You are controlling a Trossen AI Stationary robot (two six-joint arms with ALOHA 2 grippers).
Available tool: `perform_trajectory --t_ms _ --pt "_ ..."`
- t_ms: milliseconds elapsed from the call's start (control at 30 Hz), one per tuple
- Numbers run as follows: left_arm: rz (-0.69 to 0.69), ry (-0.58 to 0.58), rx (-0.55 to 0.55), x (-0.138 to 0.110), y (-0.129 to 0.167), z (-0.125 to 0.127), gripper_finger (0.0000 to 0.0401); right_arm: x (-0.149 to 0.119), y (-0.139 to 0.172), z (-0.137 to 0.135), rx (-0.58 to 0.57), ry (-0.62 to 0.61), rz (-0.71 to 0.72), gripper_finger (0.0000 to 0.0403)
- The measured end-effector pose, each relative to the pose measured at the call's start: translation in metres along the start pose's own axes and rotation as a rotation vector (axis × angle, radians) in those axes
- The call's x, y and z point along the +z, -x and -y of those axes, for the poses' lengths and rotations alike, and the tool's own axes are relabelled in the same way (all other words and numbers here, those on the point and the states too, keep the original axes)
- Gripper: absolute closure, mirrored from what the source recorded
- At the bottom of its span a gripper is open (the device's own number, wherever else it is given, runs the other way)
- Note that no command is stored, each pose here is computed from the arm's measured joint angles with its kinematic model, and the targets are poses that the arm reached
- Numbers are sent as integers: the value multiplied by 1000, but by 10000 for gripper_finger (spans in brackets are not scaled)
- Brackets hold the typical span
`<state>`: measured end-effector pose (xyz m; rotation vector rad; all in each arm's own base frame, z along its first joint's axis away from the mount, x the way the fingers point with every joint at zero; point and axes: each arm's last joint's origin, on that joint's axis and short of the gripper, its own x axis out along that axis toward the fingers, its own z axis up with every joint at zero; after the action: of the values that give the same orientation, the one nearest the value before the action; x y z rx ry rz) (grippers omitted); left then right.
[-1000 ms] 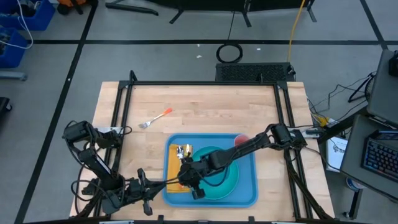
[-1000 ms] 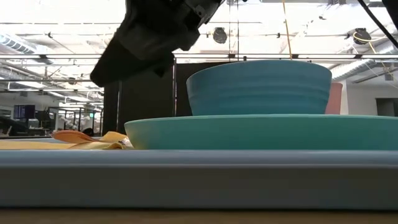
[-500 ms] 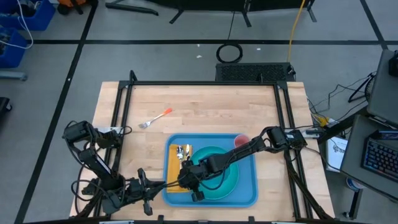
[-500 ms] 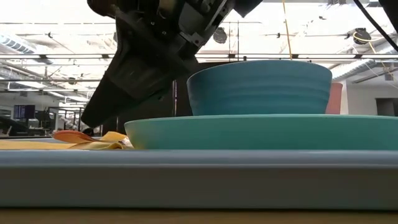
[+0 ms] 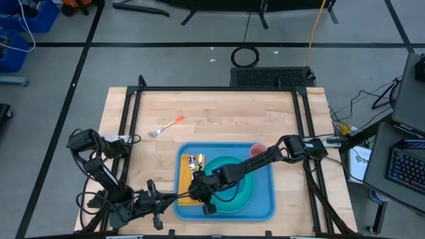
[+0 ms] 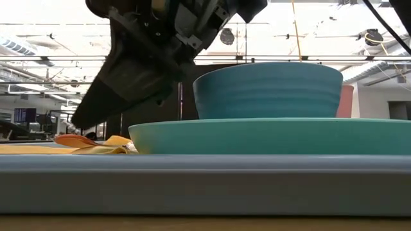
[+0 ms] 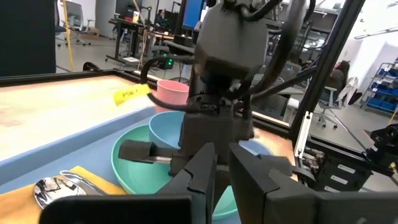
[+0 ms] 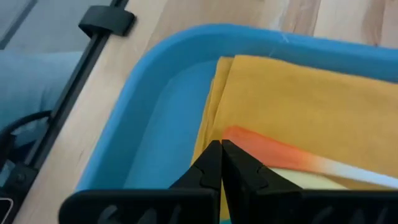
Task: Set up tray
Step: Put the orange spoon on top of the yellow napkin to the left of the yellow knife
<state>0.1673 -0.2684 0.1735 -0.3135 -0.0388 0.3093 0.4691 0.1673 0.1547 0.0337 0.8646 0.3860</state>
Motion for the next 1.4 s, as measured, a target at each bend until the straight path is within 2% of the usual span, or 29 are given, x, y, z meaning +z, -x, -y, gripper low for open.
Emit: perform_trajectory --t_ms 400,600,767,900,1100,1267,1400 --pt "-1 -1 -2 0 0 0 352 0 -1 4 -3 -15 7 403" --pt "-1 -1 -2 0 0 0 352 -5 -16 9 47 -33 16 403" --pt "-2 -6 -3 0 0 0 352 -7 -20 10 41 -24 25 403" --pt "-2 -6 -2 0 0 0 352 -1 -10 5 16 -12 41 403" --pt "-5 -5 -10 0 0 0 352 21 22 0 -49 55 125 403" --pt "-10 4 -23 -1 0 1 352 39 52 20 -35 -7 192 403" --pt "-9 38 -19 0 -1 0 352 43 62 36 -12 -30 200 403"
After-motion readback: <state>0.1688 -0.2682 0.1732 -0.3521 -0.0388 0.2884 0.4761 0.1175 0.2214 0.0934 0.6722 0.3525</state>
